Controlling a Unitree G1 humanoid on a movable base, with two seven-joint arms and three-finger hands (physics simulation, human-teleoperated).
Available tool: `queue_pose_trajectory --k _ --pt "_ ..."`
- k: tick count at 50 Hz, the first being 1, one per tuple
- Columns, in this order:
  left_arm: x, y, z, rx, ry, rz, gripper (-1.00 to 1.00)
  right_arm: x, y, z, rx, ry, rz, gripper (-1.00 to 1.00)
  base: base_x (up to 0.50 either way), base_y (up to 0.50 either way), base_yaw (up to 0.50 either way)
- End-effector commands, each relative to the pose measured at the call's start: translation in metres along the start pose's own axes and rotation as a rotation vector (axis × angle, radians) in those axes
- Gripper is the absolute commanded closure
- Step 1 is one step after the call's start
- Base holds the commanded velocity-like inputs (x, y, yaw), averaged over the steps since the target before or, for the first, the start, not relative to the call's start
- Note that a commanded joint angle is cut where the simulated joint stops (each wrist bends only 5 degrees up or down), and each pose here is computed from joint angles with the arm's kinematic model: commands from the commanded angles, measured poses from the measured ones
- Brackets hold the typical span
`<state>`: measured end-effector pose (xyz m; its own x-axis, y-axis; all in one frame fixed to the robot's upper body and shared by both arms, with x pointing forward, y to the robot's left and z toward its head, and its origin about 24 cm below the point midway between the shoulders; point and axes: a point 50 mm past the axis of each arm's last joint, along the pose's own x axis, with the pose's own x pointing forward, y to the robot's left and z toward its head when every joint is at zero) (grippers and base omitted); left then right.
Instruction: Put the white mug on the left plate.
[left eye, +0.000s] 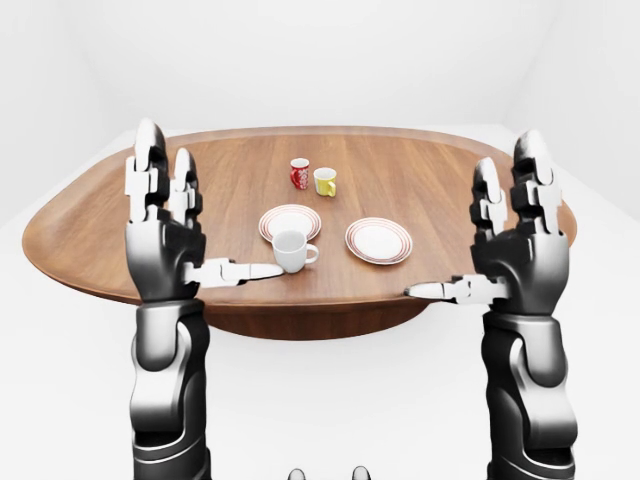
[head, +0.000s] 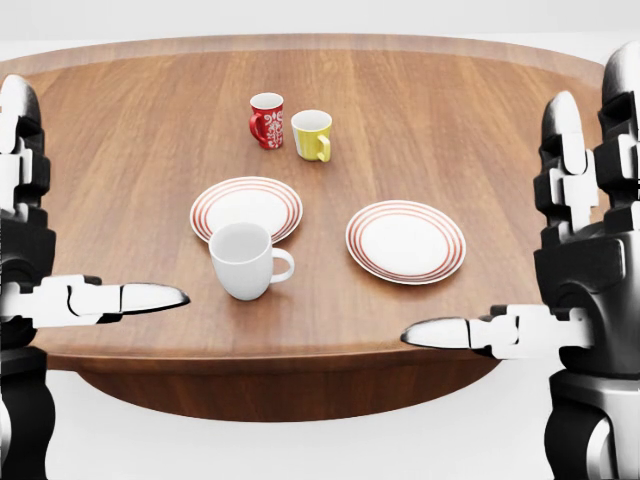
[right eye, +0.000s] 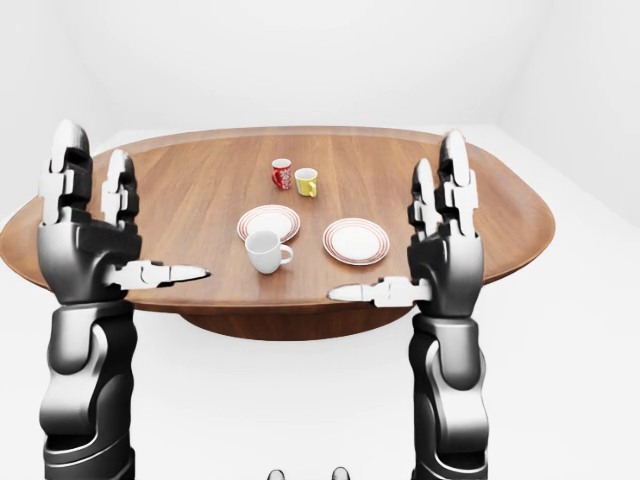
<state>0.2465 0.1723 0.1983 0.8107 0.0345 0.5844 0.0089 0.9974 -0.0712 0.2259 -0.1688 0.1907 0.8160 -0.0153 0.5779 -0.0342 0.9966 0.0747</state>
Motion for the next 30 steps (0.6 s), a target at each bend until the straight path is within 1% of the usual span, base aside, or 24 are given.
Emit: queue_pose_trajectory --k 1,3,4,10,12,14,16,30 --pt "0.0042 -0.0024 0.0369 -0.03 -0.167 -0.011 -1.0 -0.001 0.0027 0.0425 0.017 -0.187 0.028 -1.0 0.0 0.0 0.0" --pt "0.0042 -0.0024 0.037 -0.027 -0.167 -0.012 -1.0 -0.0013 0.0025 0.0443 0.026 -0.195 0.028 -1.0 0.0 0.0 0.0" --pt "0.0043 -0.0021 0.0374 -0.028 -0.169 -0.011 -1.0 -0.0002 0.0016 0.0456 0.031 -0.204 0.014 -1.0 0.0 0.5 0.0" --pt "0.0042 -0.0017 0.0378 -0.029 -0.17 -0.009 -1.0 -0.0006 0.0023 0.0459 0.036 -0.204 0.022 -1.0 0.0 0.5 0.0" --pt "0.0051 0.0007 0.0399 -0.053 -0.181 0.008 -1.0 -0.0008 0.0021 0.0439 0.031 -0.194 0.021 -1.0 0.0 0.5 0.0" --pt "0.0052 0.0001 0.0393 -0.039 -0.177 0.0 -1.0 -0.0009 0.0015 0.0433 0.036 -0.191 0.016 -1.0 0.0 0.5 0.0" --pt "0.0055 0.0004 0.0422 -0.044 -0.19 0.001 -1.0 -0.0009 0.0022 0.045 0.033 -0.199 0.023 -1.0 0.0 0.5 0.0" --pt "0.0048 0.0003 0.0413 -0.041 -0.185 -0.003 -1.0 -0.0017 0.0028 0.0439 0.034 -0.192 0.029 -1.0 0.0 0.5 0.0"
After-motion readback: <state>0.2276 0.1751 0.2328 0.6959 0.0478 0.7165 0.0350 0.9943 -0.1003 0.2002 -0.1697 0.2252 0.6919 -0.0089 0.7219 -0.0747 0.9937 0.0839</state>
